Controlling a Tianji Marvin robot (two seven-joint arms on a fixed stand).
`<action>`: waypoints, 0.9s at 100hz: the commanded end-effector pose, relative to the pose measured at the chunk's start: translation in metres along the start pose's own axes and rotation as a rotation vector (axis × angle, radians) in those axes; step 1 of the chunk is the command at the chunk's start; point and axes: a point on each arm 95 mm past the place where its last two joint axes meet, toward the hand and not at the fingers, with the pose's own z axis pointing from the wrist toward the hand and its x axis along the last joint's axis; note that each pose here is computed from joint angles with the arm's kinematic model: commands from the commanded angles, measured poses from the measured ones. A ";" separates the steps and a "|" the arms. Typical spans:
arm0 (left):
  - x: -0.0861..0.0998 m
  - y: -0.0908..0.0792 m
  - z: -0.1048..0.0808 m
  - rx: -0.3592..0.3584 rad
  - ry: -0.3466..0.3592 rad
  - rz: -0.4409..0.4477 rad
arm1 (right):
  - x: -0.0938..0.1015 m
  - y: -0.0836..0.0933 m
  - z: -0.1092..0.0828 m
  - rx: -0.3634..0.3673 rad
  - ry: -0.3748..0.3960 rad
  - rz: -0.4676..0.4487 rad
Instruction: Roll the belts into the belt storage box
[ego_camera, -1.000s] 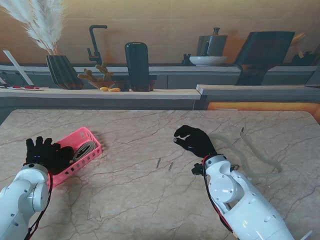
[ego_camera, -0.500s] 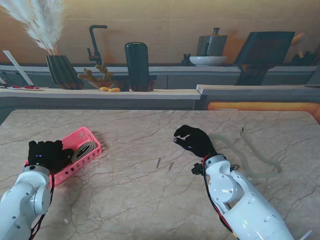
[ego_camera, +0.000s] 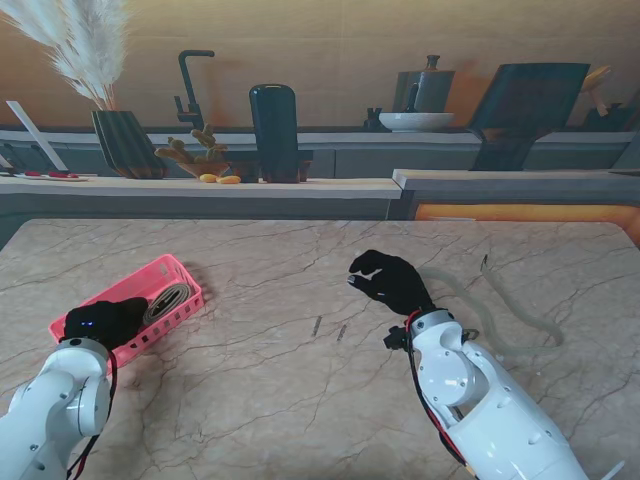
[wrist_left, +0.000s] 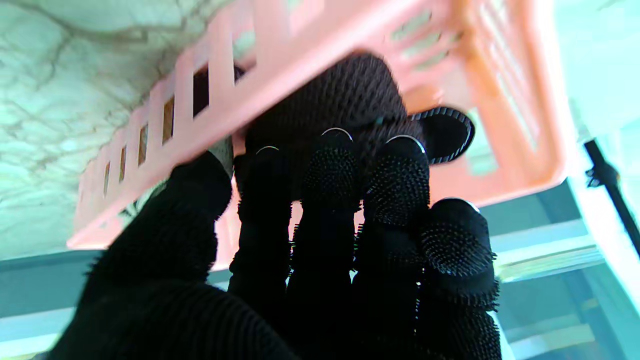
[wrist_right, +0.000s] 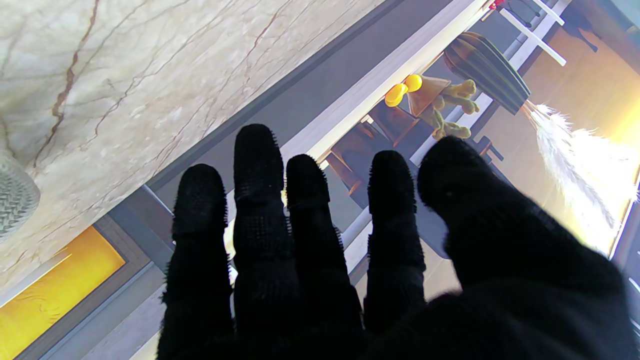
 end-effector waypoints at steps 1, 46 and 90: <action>0.003 0.008 -0.002 -0.035 -0.001 -0.008 | 0.003 -0.003 -0.002 0.000 0.005 0.005; -0.001 0.019 0.006 -0.149 -0.106 -0.227 | 0.003 -0.003 -0.002 -0.004 0.005 0.008; 0.004 -0.004 -0.010 -0.034 -0.017 -0.370 | 0.002 -0.001 -0.002 -0.015 0.003 0.006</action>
